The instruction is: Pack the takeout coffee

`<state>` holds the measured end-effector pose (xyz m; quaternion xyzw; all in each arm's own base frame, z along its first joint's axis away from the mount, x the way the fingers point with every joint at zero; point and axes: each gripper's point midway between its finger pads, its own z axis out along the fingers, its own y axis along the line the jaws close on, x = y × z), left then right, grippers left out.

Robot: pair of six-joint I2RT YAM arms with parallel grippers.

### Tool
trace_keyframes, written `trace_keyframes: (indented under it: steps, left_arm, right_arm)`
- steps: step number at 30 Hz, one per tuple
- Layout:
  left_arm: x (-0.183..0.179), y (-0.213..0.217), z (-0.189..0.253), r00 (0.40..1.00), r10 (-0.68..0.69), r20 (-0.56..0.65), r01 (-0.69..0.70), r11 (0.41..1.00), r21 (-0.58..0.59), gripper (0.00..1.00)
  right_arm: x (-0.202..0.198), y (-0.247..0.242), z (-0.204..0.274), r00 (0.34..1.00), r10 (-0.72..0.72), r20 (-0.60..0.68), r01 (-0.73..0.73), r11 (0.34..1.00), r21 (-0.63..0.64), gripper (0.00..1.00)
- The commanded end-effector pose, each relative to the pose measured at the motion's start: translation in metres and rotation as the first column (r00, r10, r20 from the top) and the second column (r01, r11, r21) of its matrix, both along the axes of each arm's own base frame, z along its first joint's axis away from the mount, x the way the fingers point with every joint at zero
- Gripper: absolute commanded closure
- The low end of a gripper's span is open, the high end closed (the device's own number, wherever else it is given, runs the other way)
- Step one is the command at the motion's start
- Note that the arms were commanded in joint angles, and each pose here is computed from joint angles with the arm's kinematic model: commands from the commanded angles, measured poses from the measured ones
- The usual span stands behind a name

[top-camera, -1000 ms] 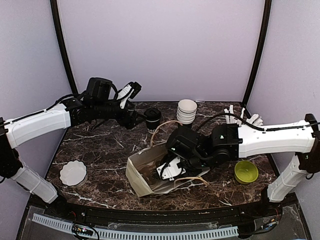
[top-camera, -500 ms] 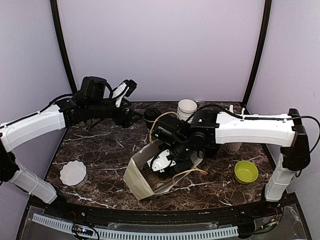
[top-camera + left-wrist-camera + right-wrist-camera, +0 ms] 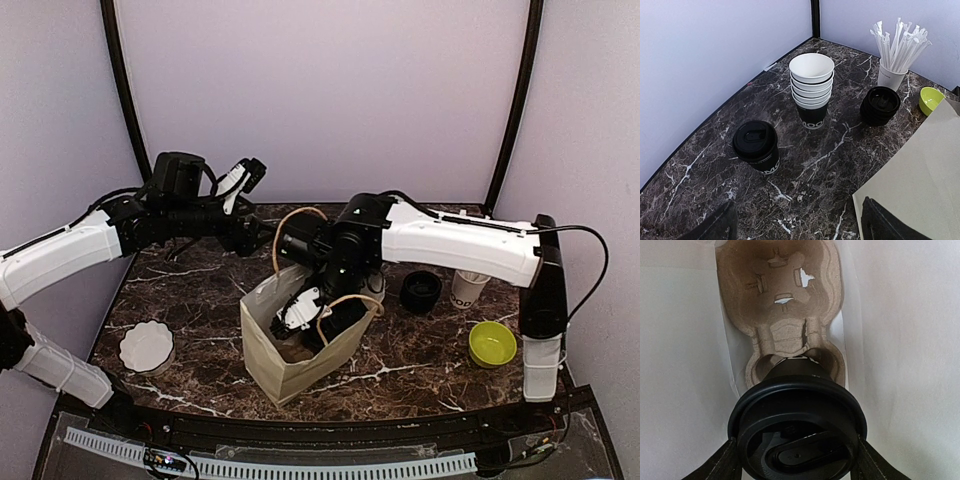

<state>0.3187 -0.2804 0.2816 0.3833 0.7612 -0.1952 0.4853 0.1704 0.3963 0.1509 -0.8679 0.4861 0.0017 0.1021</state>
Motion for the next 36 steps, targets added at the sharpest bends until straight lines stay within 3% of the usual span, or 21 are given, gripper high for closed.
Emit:
trace_keyframes:
  steps: [1, 22, 31, 36]
  left_arm:
    - [-0.005, 0.005, 0.003, 1.0, -0.004, -0.004, 0.004, 1.0, -0.01, 0.13]
    - [-0.006, 0.001, -0.005, 0.999, -0.02, -0.047, 0.02, 1.0, -0.018, 0.13]
    - [-0.013, 0.014, 0.013, 1.0, 0.001, -0.009, -0.001, 1.0, 0.006, 0.12]
    - [-0.055, 0.009, 0.034, 0.985, -0.161, -0.057, 0.159, 0.986, -0.041, 0.1]
  right_arm:
    - [-0.028, -0.025, -0.005, 0.988, 0.012, -0.156, -0.029, 0.994, -0.105, 0.55]
    - [-0.022, -0.006, -0.051, 0.974, 0.027, -0.226, -0.066, 0.984, -0.166, 0.54]
    - [-0.022, -0.007, -0.013, 0.984, 0.017, -0.177, -0.033, 0.995, -0.089, 0.22]
    - [-0.021, -0.003, 0.018, 0.988, -0.015, -0.151, 0.013, 1.0, -0.012, 0.04]
